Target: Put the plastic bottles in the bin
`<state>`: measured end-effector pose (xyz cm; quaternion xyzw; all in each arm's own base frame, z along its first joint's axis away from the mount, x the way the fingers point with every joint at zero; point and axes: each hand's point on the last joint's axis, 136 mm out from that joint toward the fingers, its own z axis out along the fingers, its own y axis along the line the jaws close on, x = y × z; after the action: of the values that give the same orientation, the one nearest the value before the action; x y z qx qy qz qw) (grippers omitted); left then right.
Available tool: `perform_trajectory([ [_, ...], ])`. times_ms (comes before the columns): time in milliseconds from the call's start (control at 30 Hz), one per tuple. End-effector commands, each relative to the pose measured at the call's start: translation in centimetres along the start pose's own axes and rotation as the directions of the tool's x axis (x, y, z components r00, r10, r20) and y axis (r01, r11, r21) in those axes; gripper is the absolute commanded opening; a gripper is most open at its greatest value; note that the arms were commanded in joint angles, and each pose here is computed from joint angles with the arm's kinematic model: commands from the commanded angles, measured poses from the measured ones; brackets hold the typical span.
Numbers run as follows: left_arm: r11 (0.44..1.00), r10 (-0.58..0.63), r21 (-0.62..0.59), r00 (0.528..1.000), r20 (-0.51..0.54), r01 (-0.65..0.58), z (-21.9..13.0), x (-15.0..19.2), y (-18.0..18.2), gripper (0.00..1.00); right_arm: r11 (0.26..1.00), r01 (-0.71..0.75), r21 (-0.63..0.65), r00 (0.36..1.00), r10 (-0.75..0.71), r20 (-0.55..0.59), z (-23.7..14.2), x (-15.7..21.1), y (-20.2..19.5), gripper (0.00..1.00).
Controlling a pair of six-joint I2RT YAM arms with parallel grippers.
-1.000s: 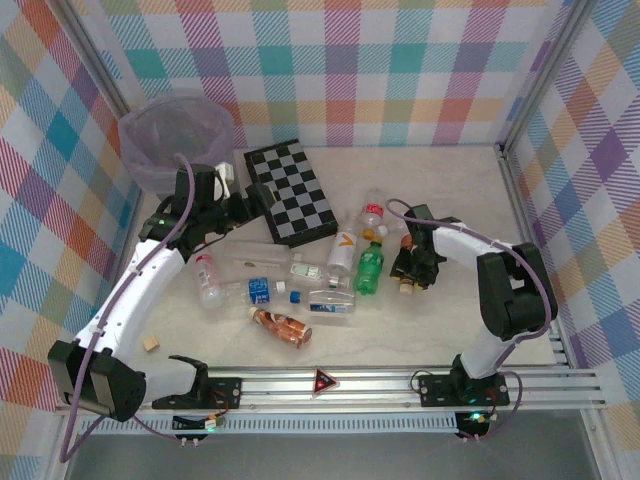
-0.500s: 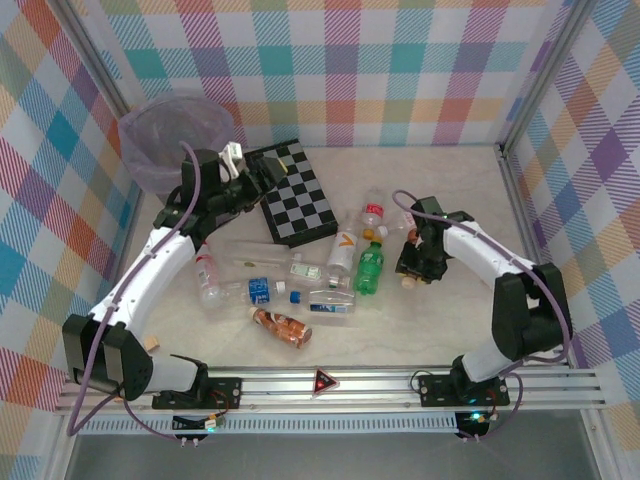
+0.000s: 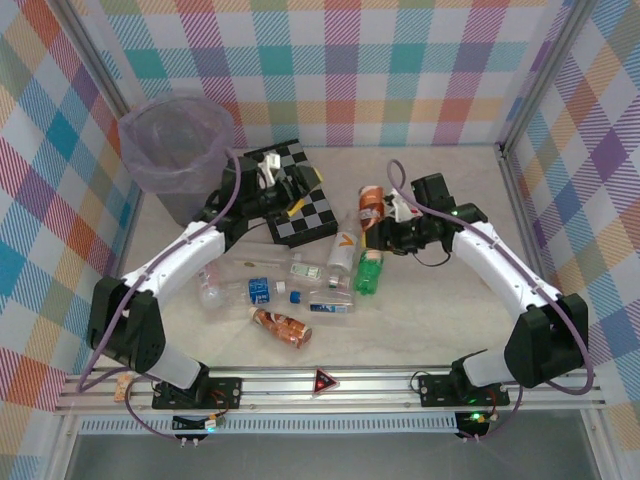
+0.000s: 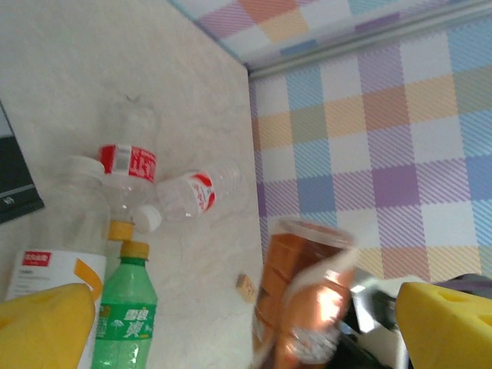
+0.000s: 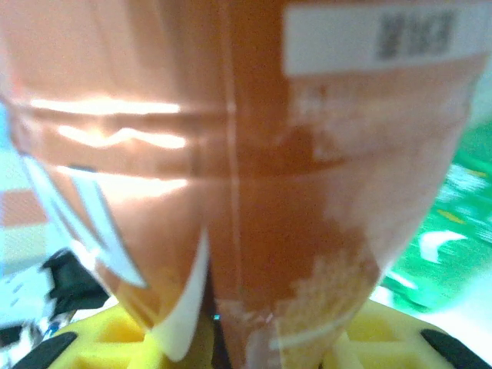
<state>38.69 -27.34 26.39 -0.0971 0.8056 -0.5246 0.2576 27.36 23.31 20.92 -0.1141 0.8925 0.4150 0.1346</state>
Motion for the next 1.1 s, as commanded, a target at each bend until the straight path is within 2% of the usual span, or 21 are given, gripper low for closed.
perform_trajectory([
  [0, 0.992, 0.032, 0.120, 0.999, -0.019, -0.030, 1.0, 0.2, -3.7, 1.00, 0.966, 0.136, -0.221, 0.990, -0.142, -0.011, 0.2, -0.3, 4.8, 0.23],
  [133, 0.988, 0.045, 0.148, 0.997, -0.055, -0.036, 2.2, 1.6, -4.5, 1.00, 0.950, 0.131, -0.283, 0.991, -0.133, 0.013, 0.7, -1.6, 6.0, 0.23],
  [300, 0.983, 0.044, 0.183, 0.994, -0.101, -0.025, 3.3, 3.1, -5.1, 1.00, 0.948, 0.124, -0.293, 0.992, -0.124, 0.018, 1.4, -2.7, 6.2, 0.23],
  [800, 0.968, 0.040, 0.250, 0.988, -0.146, -0.002, 4.3, 5.5, -6.5, 1.00, 0.964, 0.053, -0.262, 0.998, -0.058, -0.011, 3.2, -3.9, 4.8, 0.24],
  [1067, 0.970, 0.079, 0.236, 0.992, -0.101, -0.054, 3.2, 5.0, -6.9, 1.00, 0.981, -0.023, -0.191, 1.000, 0.020, -0.017, 3.7, -4.6, 3.2, 0.23],
])
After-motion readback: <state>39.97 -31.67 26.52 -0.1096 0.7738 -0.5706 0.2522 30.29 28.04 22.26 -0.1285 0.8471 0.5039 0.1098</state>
